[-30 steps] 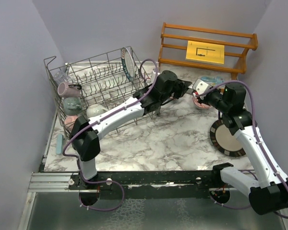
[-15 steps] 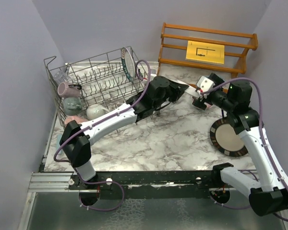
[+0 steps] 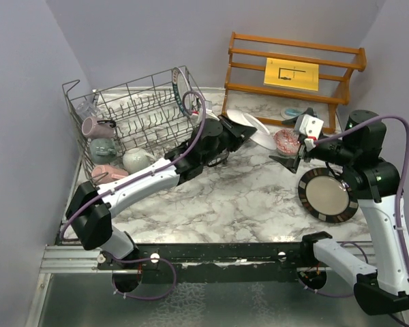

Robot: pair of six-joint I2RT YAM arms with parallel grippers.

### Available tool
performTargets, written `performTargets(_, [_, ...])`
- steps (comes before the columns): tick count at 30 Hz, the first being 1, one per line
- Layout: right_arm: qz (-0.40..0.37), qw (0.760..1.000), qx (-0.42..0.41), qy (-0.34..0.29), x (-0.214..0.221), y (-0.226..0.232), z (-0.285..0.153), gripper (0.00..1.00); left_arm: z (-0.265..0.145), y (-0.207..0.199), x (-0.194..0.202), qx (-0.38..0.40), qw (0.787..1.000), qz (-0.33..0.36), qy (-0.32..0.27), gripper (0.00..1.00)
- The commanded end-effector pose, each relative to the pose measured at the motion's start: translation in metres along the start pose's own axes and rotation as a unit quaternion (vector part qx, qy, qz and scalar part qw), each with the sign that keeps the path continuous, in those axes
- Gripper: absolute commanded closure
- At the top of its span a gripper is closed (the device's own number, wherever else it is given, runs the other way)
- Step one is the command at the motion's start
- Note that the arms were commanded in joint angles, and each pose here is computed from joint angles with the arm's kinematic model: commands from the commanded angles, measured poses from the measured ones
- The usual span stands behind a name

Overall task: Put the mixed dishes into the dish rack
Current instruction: Pick up the plate at the center of the board, then insert the plate into the dish rack.

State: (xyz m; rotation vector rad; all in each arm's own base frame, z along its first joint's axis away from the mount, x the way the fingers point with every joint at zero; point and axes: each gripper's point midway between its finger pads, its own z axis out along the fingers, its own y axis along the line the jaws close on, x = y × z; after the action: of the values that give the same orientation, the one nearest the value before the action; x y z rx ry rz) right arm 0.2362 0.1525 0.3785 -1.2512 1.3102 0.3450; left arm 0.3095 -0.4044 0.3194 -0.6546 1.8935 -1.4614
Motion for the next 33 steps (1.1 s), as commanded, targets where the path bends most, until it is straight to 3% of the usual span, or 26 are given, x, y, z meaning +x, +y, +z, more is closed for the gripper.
performTargets(1, [0.082, 0.996, -0.026, -0.024, -0.003, 0.016, -0.005, 0.0, -0.032, -0.059, -0.02, 0.112, 0.992, 0.057, -0.013, 1.0])
performTargets(8, [0.179, 0.982, 0.041, -0.04, 0.028, -0.022, -0.006, 0.0, -0.054, -0.044, -0.062, 0.104, 0.987, 0.118, -0.036, 1.0])
performTargets(19, [0.269, 0.962, 0.034, -0.033, 0.138, 0.003, 0.019, 0.0, -0.084, -0.049, -0.138, 0.085, 0.985, 0.149, -0.014, 1.0])
performTargets(25, [0.278, 0.96, 0.035, -0.02, 0.153, 0.006, 0.021, 0.0, -0.105, -0.06, -0.18, 0.093, 0.977, 0.19, -0.004, 1.0])
performTargets(33, [0.288, 0.957, 0.044, -0.006, 0.163, 0.005, 0.022, 0.0, -0.122, -0.037, -0.253, 0.024, 0.975, 0.218, -0.035, 1.0])
